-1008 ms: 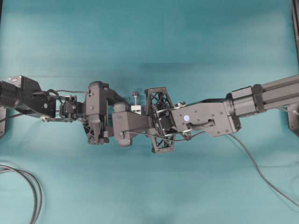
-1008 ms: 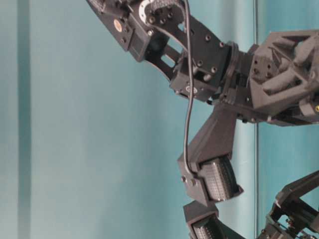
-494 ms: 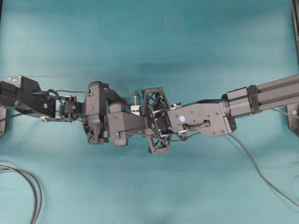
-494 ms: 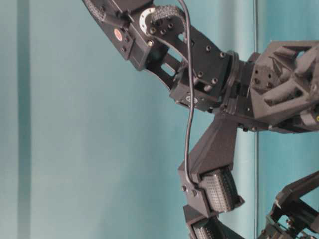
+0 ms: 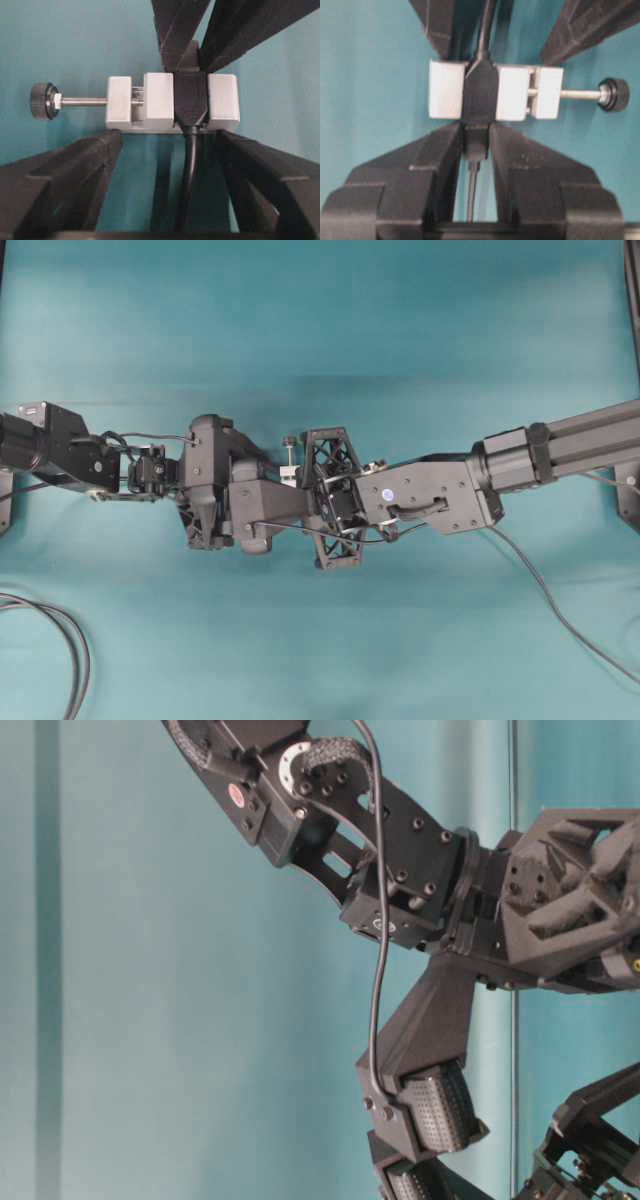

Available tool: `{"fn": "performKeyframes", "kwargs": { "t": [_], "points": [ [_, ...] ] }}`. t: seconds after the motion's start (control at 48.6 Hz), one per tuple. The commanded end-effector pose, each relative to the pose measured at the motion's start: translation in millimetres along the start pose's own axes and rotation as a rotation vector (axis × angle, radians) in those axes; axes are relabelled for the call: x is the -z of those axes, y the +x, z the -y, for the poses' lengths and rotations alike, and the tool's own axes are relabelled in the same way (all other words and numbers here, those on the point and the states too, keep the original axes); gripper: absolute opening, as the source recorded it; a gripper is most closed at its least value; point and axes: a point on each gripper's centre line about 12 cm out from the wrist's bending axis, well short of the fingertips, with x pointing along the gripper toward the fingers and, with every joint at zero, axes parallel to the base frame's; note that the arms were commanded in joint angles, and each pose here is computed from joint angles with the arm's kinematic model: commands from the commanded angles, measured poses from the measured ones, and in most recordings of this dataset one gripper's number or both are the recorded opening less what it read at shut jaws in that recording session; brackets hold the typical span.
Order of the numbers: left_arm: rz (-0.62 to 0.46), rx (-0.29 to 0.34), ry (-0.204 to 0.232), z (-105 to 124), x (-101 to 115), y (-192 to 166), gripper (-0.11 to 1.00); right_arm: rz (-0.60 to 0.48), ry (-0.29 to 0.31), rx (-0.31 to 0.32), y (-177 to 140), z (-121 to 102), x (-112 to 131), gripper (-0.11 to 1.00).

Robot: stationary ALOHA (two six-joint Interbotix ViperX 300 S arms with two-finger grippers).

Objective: Insert the USB cable into the female connector supported by the left arm.
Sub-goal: 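Push the USB plug into the female connector with the right gripper, then open the right gripper and pull it back to the right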

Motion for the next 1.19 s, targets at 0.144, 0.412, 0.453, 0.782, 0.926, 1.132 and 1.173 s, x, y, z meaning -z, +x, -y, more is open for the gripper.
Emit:
{"fn": "performKeyframes", "kwargs": {
  "t": [0.144, 0.412, 0.453, 0.782, 0.926, 1.132, 1.173],
  "points": [
    [0.028, -0.016, -0.012, -6, -12, 5, 0.89, 0.082, 0.006, 0.003, -19, 1, -26, 0.19],
    [0.029, -0.008, -0.010, -3, -14, 5, 0.89, 0.073, 0.009, 0.004, -18, 1, -25, 0.36],
    [0.029, -0.005, -0.008, -2, -14, 5, 0.89, 0.064, 0.010, 0.005, -18, 1, -23, 0.48],
    [0.005, 0.006, -0.005, 3, -11, -1, 0.89, 0.078, 0.043, 0.004, -61, 3, -2, 0.70],
    [0.009, 0.006, -0.005, 3, -12, -8, 0.89, 0.109, 0.077, 0.001, -91, 5, 12, 0.71],
    [0.003, 0.005, -0.008, 2, -14, -15, 0.89, 0.162, 0.163, -0.010, -127, 9, 36, 0.71],
    [0.005, 0.005, -0.008, 2, -15, -16, 0.89, 0.189, 0.175, -0.016, -134, 10, 38, 0.71]
  ]
}}
